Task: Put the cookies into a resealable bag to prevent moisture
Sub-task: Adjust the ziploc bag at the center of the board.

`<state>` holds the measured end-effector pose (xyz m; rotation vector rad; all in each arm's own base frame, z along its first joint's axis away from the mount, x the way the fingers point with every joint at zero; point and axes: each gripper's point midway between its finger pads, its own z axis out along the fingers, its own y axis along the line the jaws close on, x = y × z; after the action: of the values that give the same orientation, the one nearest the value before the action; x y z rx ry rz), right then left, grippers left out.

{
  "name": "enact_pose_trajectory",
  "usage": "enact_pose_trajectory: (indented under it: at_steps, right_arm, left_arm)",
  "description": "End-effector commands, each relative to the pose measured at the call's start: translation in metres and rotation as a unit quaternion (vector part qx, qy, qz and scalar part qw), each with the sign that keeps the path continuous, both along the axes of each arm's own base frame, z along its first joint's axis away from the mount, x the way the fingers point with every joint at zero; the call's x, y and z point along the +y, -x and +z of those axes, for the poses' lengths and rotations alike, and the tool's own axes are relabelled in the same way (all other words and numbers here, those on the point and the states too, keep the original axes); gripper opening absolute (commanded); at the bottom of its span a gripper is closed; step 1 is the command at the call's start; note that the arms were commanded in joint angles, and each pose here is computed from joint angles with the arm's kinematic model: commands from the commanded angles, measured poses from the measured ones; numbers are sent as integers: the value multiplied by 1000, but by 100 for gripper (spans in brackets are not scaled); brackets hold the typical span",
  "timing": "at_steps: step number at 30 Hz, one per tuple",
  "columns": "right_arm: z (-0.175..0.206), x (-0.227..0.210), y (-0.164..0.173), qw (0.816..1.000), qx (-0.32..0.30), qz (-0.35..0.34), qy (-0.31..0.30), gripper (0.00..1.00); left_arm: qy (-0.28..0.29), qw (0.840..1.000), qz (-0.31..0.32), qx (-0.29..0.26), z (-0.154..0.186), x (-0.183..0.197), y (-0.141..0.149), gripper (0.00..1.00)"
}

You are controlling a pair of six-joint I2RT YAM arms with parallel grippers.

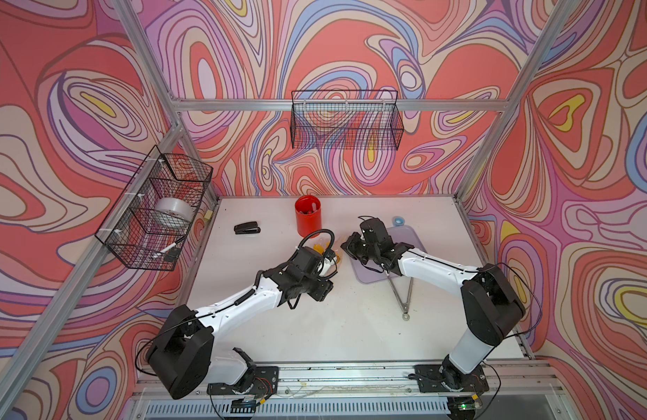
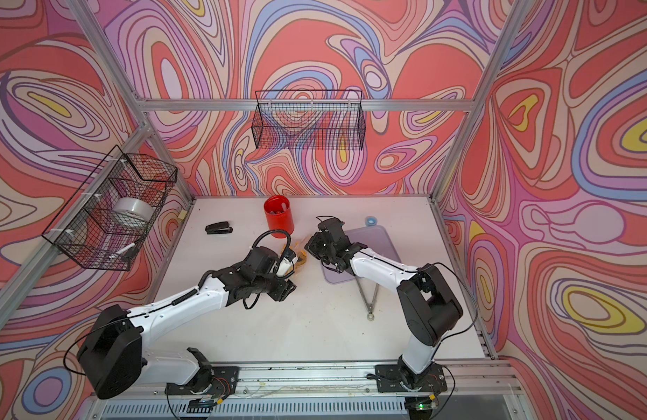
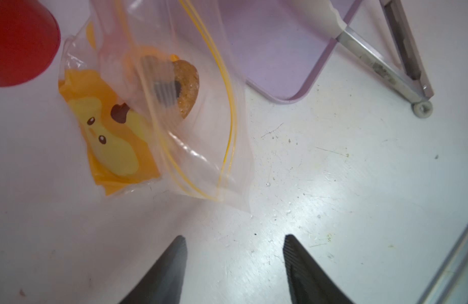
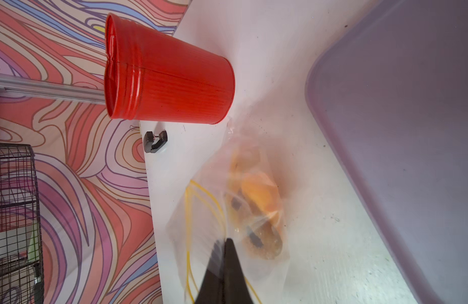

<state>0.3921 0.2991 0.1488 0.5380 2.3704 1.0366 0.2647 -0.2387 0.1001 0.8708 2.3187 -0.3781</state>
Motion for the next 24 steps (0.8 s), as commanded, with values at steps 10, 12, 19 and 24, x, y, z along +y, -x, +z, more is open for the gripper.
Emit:
enact_pose_trajectory:
  at_steps: [10, 12, 19, 24]
  right_arm:
    - [21, 3, -3, 1000, -19, -6, -13, 0]
    - [20, 0, -1, 1000, -19, -6, -11, 0]
    - [38, -5, -1, 997, -62, 32, 19, 0]
    - [58, -21, 3, 984, -118, 106, 79, 2]
  left_arm:
    - [-31, 963, 69, -259, 14, -9, -76, 81]
    - [-28, 962, 72, -263, 12, -11, -80, 59]
    - [-41, 967, 45, -249, 13, -9, -72, 0]
    - [-15, 976, -18, -216, 29, -6, -61, 0]
